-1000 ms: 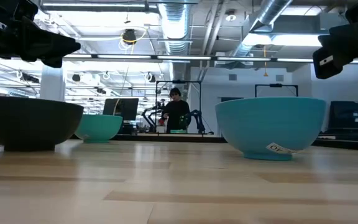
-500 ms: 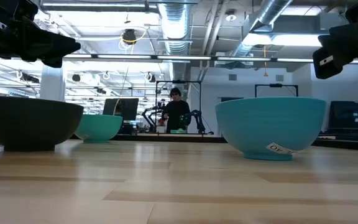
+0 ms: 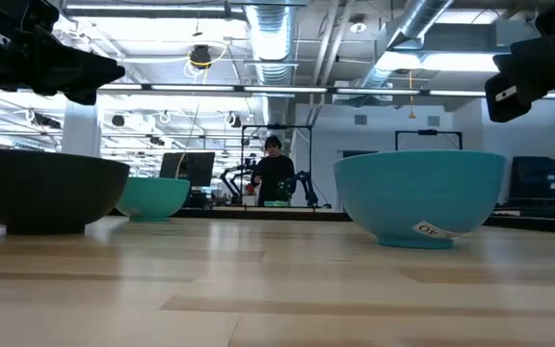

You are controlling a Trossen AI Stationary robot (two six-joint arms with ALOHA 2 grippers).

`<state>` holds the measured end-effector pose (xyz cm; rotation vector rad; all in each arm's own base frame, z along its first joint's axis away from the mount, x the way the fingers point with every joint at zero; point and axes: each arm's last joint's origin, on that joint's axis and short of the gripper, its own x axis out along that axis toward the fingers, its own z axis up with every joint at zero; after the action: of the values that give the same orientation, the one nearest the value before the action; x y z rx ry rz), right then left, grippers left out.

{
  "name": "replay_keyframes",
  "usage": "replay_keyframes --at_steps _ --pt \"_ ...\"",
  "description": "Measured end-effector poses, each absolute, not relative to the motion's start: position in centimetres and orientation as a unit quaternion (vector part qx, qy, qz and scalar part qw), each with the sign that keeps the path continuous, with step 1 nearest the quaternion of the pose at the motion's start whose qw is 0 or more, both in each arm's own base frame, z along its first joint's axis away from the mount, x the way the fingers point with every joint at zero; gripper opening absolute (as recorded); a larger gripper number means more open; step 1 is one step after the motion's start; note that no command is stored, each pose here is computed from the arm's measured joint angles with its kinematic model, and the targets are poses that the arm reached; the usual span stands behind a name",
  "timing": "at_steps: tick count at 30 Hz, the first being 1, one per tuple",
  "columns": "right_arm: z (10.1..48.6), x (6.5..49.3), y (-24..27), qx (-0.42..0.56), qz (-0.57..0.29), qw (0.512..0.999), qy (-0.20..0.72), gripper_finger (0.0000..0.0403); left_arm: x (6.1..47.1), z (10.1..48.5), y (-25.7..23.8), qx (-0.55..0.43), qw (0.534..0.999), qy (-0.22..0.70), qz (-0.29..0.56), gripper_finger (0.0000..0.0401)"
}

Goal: Nest bowls inside each other

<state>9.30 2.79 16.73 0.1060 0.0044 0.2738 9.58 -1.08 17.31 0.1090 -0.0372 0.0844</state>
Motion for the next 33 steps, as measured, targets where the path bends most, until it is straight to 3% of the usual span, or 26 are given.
replay_keyframes --at_steps 13,24,33 --pt "16.7 9.3 2.8 0.053 0.136 0.989 0.002 0.0108 9.6 17.5 -1.0 0.032 0.997 -0.029 0.061 0.0096" --pt "16.7 9.3 2.8 0.053 0.136 0.989 0.002 0.0108 9.2 19.4 -0.6 -0.142 0.975 -0.143 0.092 0.0096" --pt "16.8 9.3 2.7 0.038 0.127 0.991 -0.006 0.0108 8.4 23.0 -0.3 -0.154 0.967 -0.166 0.118 0.0096"
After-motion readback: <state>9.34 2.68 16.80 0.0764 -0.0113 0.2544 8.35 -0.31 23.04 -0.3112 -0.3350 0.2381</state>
